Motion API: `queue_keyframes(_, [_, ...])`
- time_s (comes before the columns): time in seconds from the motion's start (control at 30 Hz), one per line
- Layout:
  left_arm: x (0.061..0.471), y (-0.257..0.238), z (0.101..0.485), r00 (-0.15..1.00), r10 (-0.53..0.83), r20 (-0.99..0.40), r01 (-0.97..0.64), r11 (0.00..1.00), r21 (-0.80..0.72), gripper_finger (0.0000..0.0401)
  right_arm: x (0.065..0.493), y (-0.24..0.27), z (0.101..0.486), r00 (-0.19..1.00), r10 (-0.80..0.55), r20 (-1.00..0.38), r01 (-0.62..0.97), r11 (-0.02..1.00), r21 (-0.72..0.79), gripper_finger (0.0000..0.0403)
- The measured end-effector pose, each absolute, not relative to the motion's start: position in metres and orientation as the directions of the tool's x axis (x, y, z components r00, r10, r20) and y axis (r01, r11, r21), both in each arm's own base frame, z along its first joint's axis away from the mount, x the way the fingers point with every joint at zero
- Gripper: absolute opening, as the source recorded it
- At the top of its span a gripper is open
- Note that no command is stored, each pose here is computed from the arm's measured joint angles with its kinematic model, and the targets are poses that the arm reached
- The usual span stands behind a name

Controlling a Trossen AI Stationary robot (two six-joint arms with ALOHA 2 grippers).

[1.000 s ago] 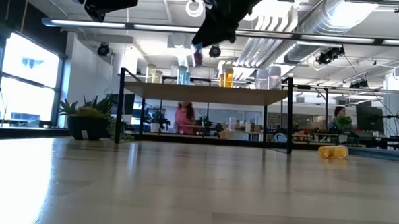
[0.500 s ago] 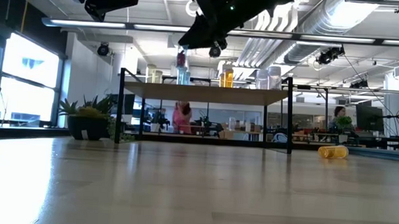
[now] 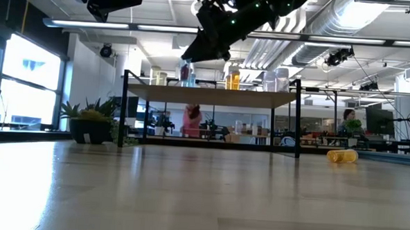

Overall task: Pick and place medicine bottles onto shelf by color
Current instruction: Put the blue pill bottle on the shelf aligned with the other blue pill bottles

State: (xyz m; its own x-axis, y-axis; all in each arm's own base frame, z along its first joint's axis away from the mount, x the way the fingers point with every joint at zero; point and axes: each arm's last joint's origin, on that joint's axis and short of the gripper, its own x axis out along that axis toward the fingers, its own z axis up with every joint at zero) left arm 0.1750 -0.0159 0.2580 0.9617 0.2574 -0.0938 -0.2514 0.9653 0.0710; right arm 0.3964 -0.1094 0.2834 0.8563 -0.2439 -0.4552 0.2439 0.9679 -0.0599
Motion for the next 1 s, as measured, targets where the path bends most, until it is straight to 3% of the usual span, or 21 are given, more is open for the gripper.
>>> queue_keyframes(0.43, [0.175,-0.016,0.258,0.959,0.265,-0.097,-0.258,0.963,0.074,0.0229,0.399,-0.114,0.276,0.847,-0.242,-0.473,0.2,0.97,-0.138,0.0105])
queue_keyframes(1.0, [0.175,-0.016,0.257,0.959,0.267,-0.099,-0.26,0.963,0.075,0.0229,0.399,-0.122,0.272,0.844,-0.241,-0.479,0.214,0.971,-0.11,0.0107])
